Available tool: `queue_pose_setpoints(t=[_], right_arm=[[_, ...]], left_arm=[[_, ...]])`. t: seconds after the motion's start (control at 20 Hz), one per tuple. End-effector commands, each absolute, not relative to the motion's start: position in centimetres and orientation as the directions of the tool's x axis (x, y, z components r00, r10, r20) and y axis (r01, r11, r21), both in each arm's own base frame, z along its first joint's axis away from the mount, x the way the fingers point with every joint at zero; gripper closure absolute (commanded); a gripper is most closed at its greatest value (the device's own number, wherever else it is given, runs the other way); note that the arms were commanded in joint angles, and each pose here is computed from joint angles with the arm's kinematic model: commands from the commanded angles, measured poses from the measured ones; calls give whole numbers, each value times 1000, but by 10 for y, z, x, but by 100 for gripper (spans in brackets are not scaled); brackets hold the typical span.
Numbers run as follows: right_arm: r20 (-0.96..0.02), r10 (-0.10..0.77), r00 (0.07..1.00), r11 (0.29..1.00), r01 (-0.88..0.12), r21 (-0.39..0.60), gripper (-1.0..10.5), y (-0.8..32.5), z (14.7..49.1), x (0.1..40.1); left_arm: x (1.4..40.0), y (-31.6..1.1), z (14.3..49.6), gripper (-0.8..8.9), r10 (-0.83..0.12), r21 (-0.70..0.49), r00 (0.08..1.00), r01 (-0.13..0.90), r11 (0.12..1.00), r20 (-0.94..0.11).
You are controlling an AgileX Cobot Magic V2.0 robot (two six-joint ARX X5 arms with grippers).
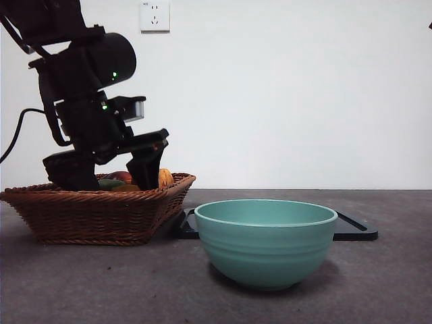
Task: Pick up the wifruite, put it on the bowl, pick up the plate, put it on desk
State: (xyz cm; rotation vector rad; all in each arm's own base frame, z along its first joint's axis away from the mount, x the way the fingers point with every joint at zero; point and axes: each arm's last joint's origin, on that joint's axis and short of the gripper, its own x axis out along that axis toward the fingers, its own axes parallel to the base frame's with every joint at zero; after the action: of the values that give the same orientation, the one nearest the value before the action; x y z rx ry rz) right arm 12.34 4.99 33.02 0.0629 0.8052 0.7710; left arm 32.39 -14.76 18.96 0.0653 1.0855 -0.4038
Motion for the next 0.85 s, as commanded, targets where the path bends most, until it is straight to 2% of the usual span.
queue_pose_setpoints(t=[0.05,0.1,0.3,0.55,0.7,0.85], right_arm=[[-613,649,450,728,-601,330,539,51,336,124],[-613,649,450,728,-601,330,539,51,336,124],[-613,650,450,728,-601,330,539,51,336,124],[-613,649,450,728,-601,330,539,51,336,124],[-613,650,450,728,-601,330,539,51,336,124],[-613,650,450,728,-601,330,539,51,336,124]], left_arm=[[330,-153,188,528,-292,-144,414,352,925,-862],[330,-153,188,577,-293,-144,417,353,924,-860],[328,-152,193,604,-295,-146,417,353,924,-860],[299,-143,256,604,-346,-159,510,373,914,-788],[259,-146,299,604,-435,-187,524,459,869,-732],[224,-172,319,599,-574,-233,467,602,764,-672]])
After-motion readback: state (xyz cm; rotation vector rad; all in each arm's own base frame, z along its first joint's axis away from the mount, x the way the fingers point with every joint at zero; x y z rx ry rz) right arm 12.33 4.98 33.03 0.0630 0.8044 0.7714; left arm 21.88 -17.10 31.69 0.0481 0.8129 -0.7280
